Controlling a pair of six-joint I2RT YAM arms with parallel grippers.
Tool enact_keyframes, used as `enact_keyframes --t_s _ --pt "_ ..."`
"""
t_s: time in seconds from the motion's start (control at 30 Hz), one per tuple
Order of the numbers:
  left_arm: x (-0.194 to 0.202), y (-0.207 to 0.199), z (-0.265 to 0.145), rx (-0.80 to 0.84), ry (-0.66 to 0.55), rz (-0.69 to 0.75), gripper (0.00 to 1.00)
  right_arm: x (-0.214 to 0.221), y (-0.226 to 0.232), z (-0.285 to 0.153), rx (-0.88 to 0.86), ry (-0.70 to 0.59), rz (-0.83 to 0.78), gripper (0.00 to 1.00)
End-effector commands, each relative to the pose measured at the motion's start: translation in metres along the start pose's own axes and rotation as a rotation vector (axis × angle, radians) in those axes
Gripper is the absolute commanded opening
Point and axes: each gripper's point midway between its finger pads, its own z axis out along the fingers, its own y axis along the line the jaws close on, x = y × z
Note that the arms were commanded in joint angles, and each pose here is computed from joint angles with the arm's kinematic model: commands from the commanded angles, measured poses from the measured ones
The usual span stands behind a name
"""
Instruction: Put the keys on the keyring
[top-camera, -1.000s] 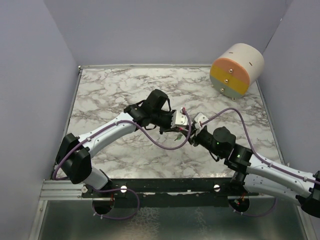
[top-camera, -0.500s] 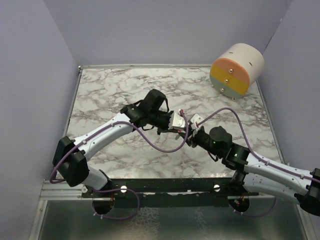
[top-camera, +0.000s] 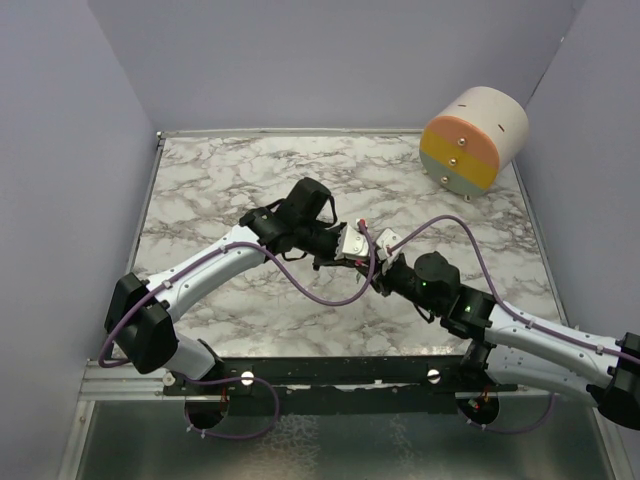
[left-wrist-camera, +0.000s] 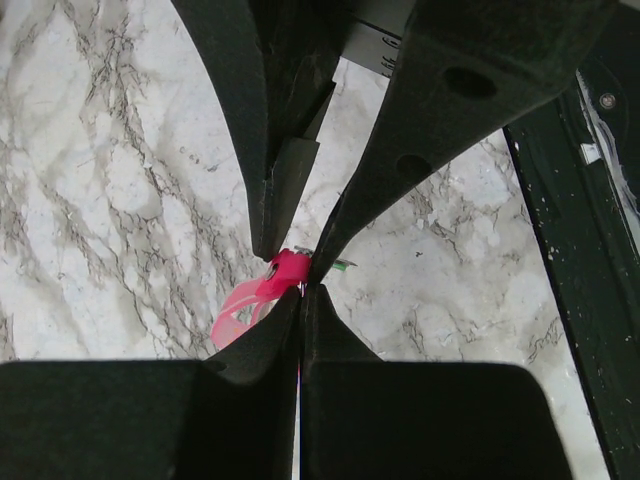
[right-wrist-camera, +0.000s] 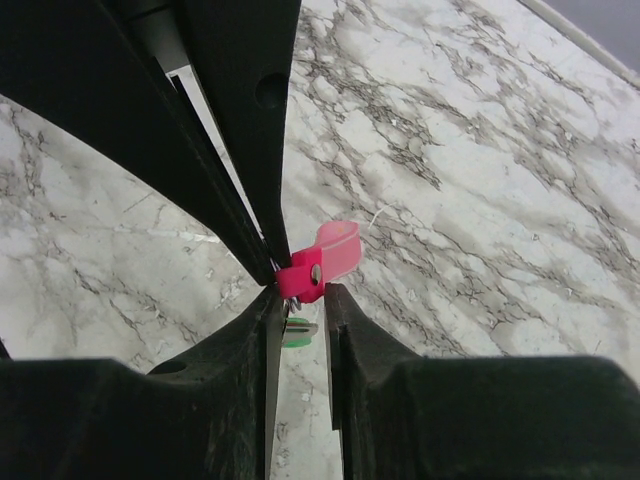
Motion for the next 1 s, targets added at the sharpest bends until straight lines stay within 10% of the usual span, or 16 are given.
enact_keyframes --t_s 0.0,0.43,0.6,0.97 --pt "-0.017 -0.006 -0.005 0.04 -0.054 0.034 0.0 -0.024 0.002 -0.001 -0.017 -0.075 -0.01 0.23" --pt "-0.01 0.002 0.0 0.02 -0.023 -0.017 0.02 -0.029 0.006 -0.003 -0.041 -0.106 -0.009 0.01" --pt "-0.009 0.024 -0.004 -0.115 -0.01 -0.058 0.29 -0.026 0.004 -0.003 -0.027 -0.098 0.01 0.01" --pt "-0.034 0.083 -0.076 -0.64 -0.237 -0.125 0.51 -0.026 -0.006 -0.006 0.039 -0.106 0.063 0.01"
